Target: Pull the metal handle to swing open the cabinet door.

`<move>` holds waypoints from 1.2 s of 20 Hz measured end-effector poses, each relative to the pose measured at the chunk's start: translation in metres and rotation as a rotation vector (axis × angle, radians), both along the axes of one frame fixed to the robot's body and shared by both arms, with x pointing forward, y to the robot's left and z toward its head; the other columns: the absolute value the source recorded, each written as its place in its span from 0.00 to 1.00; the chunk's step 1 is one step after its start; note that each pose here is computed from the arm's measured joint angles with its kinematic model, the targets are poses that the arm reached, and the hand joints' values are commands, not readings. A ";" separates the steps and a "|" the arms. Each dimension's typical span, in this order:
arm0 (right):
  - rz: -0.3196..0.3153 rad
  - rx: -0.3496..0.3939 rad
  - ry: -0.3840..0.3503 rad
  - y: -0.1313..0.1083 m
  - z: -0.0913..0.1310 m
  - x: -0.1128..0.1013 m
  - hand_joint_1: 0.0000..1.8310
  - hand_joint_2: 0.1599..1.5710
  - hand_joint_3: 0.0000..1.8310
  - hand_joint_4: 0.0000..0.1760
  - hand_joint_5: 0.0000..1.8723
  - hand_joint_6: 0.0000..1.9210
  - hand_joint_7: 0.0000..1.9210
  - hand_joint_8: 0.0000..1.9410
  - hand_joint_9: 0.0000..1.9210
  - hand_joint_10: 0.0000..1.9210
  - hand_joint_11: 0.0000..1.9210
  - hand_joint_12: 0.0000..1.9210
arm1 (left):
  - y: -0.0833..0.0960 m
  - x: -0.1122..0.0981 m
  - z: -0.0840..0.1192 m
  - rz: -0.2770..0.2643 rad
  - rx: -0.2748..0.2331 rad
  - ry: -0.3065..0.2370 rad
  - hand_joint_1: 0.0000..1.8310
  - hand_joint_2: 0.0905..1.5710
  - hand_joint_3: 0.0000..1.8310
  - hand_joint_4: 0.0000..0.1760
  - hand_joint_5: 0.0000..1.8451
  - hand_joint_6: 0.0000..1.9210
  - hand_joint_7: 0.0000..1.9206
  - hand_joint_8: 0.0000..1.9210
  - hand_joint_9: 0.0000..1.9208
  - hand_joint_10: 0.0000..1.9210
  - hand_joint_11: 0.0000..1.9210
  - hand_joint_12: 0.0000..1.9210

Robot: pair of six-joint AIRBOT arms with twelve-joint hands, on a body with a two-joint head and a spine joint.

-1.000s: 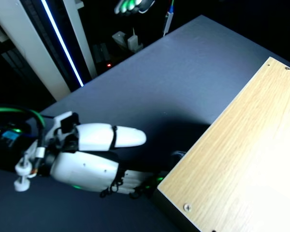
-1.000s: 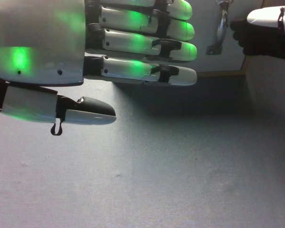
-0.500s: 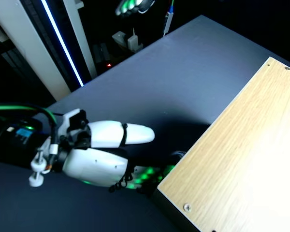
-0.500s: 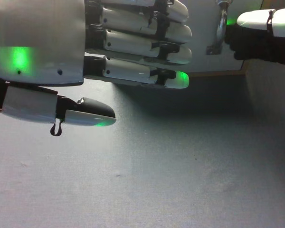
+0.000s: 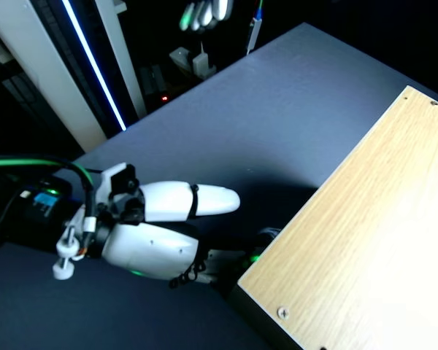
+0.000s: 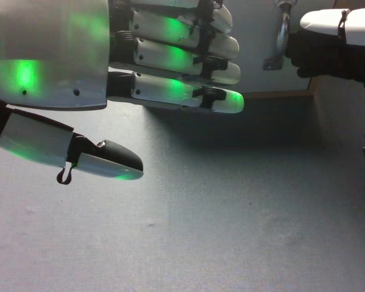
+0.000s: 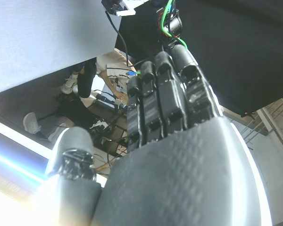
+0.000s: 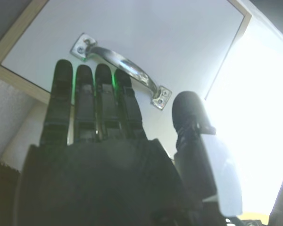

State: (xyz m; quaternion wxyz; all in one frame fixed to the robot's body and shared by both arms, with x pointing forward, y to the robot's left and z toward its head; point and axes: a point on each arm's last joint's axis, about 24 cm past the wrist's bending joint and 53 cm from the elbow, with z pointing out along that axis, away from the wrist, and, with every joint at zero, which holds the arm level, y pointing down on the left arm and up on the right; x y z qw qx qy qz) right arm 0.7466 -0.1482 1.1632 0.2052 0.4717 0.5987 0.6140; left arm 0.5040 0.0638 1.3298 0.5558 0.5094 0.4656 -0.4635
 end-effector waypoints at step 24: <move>0.115 -0.079 -0.064 0.008 0.005 -0.042 0.00 0.85 0.00 0.00 0.12 0.00 0.13 0.00 0.12 0.00 0.00 0.31 | 0.000 0.000 0.000 -0.001 -0.001 0.000 0.00 0.87 0.00 0.00 0.22 0.00 0.26 0.00 0.24 0.00 0.00 0.50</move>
